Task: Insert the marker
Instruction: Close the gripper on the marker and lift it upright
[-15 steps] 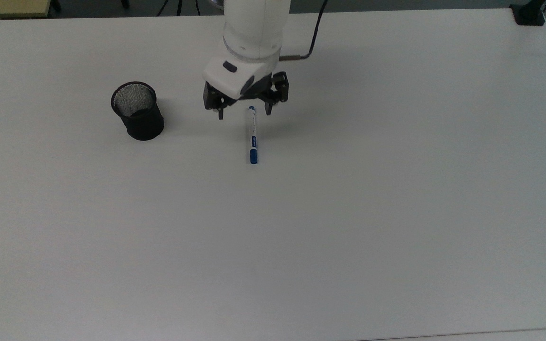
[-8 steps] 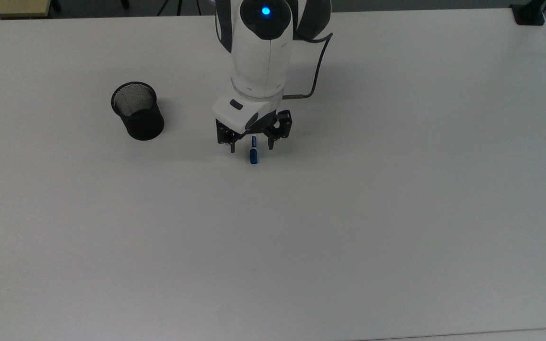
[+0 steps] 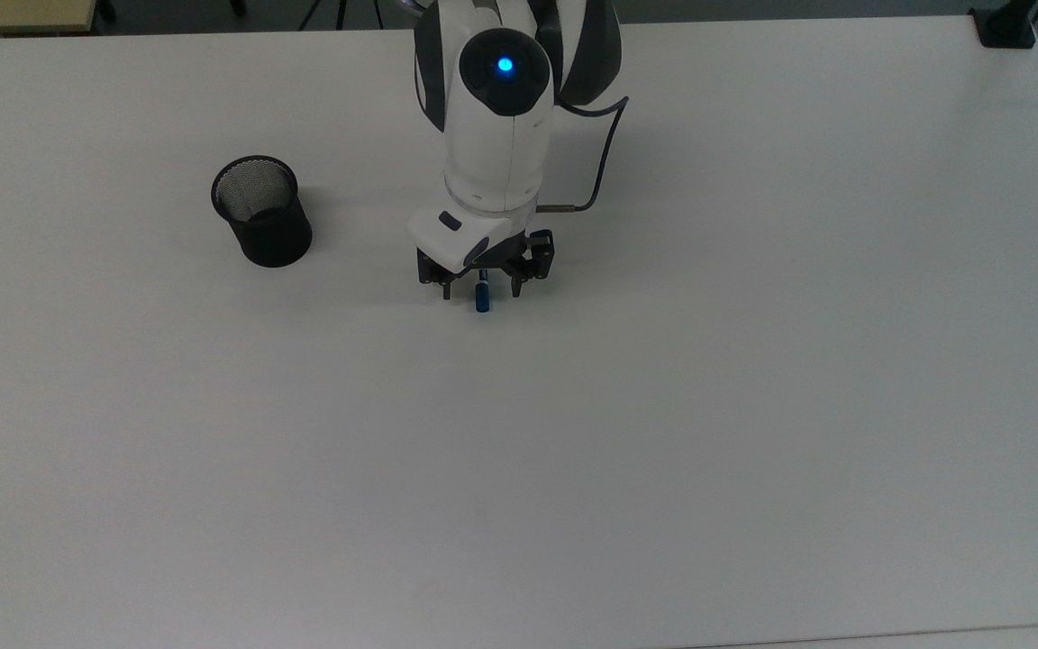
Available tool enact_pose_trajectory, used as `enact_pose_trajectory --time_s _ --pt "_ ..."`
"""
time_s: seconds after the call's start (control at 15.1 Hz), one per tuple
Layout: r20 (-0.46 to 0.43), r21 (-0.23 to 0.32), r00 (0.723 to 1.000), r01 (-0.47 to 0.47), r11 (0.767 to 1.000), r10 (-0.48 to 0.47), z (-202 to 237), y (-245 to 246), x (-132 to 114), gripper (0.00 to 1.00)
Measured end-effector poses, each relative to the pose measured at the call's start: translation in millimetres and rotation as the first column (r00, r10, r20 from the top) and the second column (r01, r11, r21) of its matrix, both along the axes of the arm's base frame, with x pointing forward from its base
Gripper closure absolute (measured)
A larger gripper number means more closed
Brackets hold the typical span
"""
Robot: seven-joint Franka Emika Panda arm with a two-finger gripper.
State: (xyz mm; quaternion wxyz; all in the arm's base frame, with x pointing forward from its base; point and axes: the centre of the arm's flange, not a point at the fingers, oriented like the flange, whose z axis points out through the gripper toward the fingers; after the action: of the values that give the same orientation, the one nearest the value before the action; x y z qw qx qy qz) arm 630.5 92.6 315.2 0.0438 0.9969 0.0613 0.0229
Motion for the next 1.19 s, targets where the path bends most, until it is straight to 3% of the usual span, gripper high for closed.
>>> enact_pose_trajectory --time_s 0.46,0.66,0.93,1.19 --pt "0.019 0.011 1.0 0.021 1.0 -0.021 -13.2 1.3 -4.7 0.4" --pt "0.03 0.014 0.999 0.034 0.999 -0.034 -9.7 1.3 -3.3 0.81" --pt "0.056 0.018 0.997 0.05 0.999 -0.051 5.8 -1.7 -1.1 0.83" --pt "0.144 0.022 0.983 0.11 0.994 -0.112 86.9 -36.7 -3.4 0.83"
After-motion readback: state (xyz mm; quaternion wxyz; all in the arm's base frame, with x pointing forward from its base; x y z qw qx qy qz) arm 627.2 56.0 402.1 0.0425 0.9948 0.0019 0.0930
